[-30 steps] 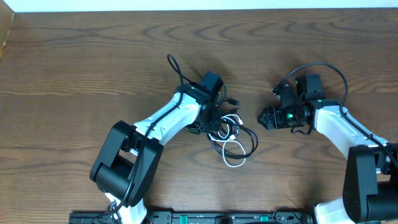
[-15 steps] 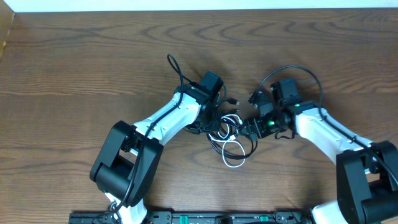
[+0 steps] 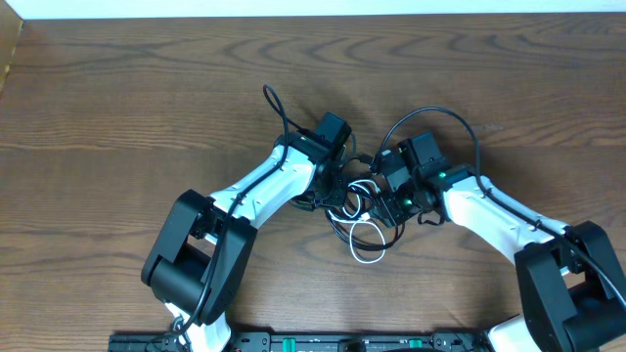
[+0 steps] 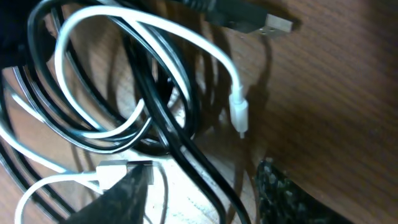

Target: Untangle cables

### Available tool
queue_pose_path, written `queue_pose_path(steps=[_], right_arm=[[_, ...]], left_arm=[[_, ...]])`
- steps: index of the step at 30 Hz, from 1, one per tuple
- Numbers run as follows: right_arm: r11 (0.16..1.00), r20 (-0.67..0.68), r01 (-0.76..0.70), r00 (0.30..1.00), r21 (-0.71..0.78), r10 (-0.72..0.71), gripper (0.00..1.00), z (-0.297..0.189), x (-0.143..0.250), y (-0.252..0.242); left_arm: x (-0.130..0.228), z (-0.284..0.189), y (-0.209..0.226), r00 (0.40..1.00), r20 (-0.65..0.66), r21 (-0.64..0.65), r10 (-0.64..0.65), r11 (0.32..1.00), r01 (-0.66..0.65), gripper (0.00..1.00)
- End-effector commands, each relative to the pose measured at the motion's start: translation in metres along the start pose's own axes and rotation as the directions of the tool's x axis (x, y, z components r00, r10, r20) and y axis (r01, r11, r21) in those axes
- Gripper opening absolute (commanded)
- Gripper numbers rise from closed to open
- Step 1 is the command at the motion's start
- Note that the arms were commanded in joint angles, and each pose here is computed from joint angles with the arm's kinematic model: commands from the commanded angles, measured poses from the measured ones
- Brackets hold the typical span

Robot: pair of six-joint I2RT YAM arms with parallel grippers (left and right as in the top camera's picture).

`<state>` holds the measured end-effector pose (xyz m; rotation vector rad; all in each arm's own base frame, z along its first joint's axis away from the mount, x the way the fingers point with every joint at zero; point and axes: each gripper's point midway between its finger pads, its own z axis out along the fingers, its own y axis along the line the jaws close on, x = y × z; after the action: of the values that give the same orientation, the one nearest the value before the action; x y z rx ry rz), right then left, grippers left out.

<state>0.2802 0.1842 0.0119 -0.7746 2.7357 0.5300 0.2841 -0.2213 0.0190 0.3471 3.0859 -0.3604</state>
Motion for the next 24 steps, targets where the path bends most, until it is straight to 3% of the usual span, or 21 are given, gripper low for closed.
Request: queue_pose_path(steps=[1, 8, 13, 17, 18, 24], right_arm=[[1.000, -0.020, 0.002, 1.000, 0.028, -0.001, 0.47, 0.006, 0.008, -0.004], [1.000, -0.025, 0.000, 1.000, 0.029, 0.001, 0.44, 0.011, 0.018, -0.006], [0.999, -0.014, -0.021, 1.000, 0.030, 0.022, 0.28, 0.013, 0.018, -0.007], [0.997, 0.012, -0.074, 0.997, 0.035, 0.074, 0.07, 0.013, 0.012, -0.008], [0.994, 0.017, -0.094, 0.996, 0.048, 0.093, 0.01, 0.012, 0.011, -0.010], [0.886, 0.060, -0.366, 0.929, 0.283, 0.365, 0.01, 0.003, 0.025, -0.058]], left_arm=[[0.000, -0.004, 0.003, 1.000, 0.013, -0.017, 0.017, 1.000, -0.017, 0.08], [0.000, -0.004, 0.003, 1.000, 0.013, -0.017, 0.017, 1.000, -0.017, 0.08], [0.000, -0.004, 0.003, 1.000, 0.013, -0.017, 0.017, 1.000, -0.017, 0.07], [0.000, -0.004, 0.003, 1.000, 0.010, -0.018, 0.017, 1.000, -0.017, 0.08], [0.001, -0.004, 0.003, 1.000, 0.009, -0.019, 0.016, 1.000, -0.016, 0.07], [0.004, -0.004, 0.005, 1.000, -0.003, -0.024, 0.014, 1.000, -0.014, 0.08]])
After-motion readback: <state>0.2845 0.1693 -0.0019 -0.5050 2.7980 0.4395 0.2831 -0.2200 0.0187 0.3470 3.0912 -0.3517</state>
